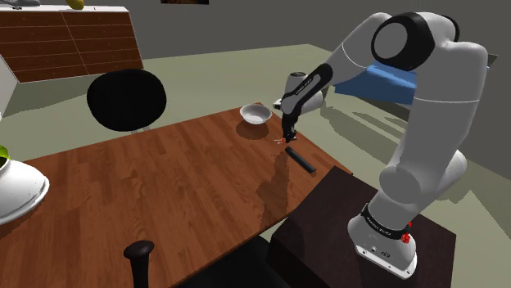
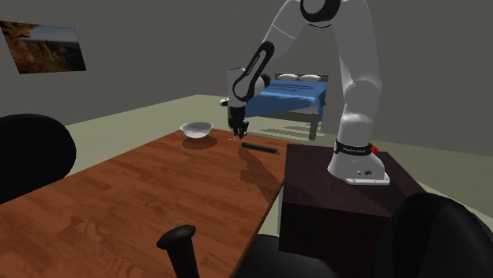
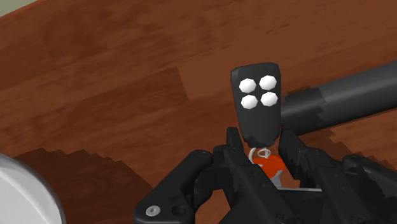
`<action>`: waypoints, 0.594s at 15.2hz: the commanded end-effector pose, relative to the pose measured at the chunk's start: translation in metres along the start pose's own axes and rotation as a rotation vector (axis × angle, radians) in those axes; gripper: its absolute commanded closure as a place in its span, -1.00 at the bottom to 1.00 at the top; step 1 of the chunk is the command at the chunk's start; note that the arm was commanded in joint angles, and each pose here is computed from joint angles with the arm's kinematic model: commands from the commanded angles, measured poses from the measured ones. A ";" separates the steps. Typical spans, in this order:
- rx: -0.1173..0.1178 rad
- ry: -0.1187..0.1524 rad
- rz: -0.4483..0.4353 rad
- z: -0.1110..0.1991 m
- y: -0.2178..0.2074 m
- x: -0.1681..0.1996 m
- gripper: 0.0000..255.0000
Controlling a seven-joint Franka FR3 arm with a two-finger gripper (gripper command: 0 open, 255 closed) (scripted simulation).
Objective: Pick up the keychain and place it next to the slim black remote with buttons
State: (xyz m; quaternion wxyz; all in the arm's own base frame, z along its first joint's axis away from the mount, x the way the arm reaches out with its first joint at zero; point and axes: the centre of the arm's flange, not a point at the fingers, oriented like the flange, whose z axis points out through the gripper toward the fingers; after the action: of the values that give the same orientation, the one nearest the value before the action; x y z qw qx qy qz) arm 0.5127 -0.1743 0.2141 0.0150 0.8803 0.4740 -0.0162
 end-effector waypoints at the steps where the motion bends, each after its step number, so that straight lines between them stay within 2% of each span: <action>1: 0.000 0.000 0.000 0.011 0.001 0.000 1.00; 5: 0.000 0.000 0.000 0.033 0.000 0.001 1.00; 9: 0.000 0.000 0.000 0.033 0.000 0.001 1.00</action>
State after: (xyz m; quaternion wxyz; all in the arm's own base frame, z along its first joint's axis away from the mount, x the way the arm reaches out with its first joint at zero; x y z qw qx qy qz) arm 0.5140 -0.1746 0.1825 0.0159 0.8801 0.4742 -0.0153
